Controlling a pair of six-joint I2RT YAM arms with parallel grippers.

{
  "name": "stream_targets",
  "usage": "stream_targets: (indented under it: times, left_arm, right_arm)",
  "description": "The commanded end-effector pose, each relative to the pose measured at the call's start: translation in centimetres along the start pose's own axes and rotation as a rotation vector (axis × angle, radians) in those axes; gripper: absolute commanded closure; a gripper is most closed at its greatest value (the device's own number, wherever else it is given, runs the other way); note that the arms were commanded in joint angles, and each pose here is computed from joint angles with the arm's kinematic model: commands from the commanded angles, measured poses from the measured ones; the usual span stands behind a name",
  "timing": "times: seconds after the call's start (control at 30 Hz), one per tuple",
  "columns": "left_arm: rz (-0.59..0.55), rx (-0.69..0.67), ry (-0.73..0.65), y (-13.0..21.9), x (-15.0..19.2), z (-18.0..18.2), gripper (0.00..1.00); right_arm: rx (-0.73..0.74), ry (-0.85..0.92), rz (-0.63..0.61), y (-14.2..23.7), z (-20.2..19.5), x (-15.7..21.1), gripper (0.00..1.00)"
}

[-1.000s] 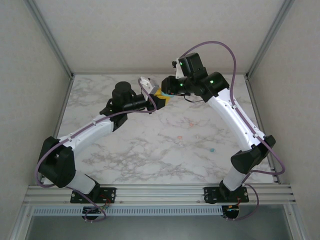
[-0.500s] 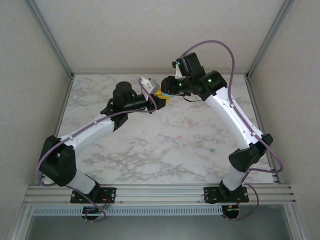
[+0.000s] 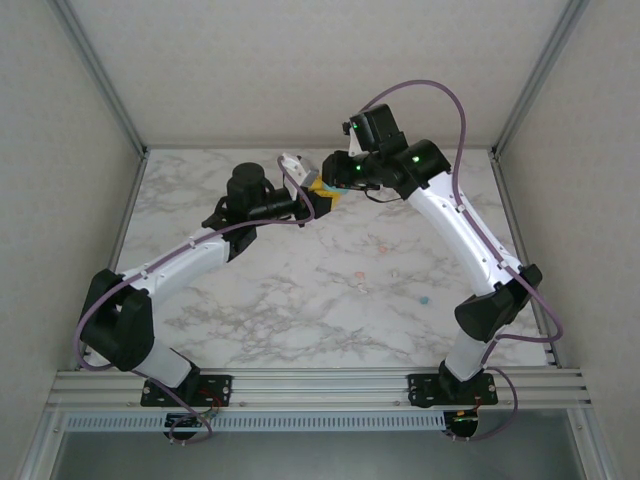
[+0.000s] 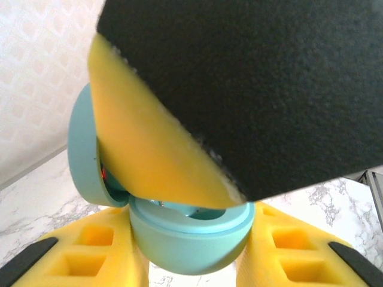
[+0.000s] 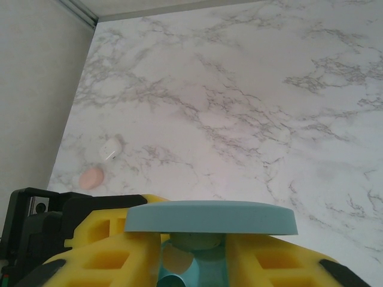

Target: Insert wireless bluetooth earbuds into charging case

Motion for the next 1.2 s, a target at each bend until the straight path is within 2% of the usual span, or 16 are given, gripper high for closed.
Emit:
stream_targets:
  times: [0.0, 0.2, 0.57, 1.17]
  left_arm:
    - [-0.079, 0.057, -0.063, -0.2, -3.0, -1.4, 0.81]
    - [-0.098, 0.032, -0.043, -0.1, -3.3, -0.8, 0.82]
    - [-0.142, 0.018, -0.029, 0.4, -4.1, -0.2, 0.81]
    - [-0.168, 0.017, -0.047, 0.8, -4.7, -0.4, 0.81]
  right_arm:
    - [-0.035, 0.019, -0.023, -0.9, 0.9, -0.7, 0.69]
    - [-0.074, 0.051, -0.032, 0.5, 1.2, -0.1, 0.73]
    - [-0.154, 0.073, -0.032, 2.3, 1.8, 1.0, 0.73]
    - [-0.087, 0.109, -0.016, 3.5, 1.0, 1.3, 0.69]
Point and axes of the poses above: each hand's point on the last joint's axis, 136 mm out from that joint toward the fingers, its own y axis back along the fingers, its own z axis along the line the jaws close on, x = y × z, the point moved 5 cm from there along y, back along the fingers, and after that the axes turned 3 degrees about y, right-handed, at the moved point
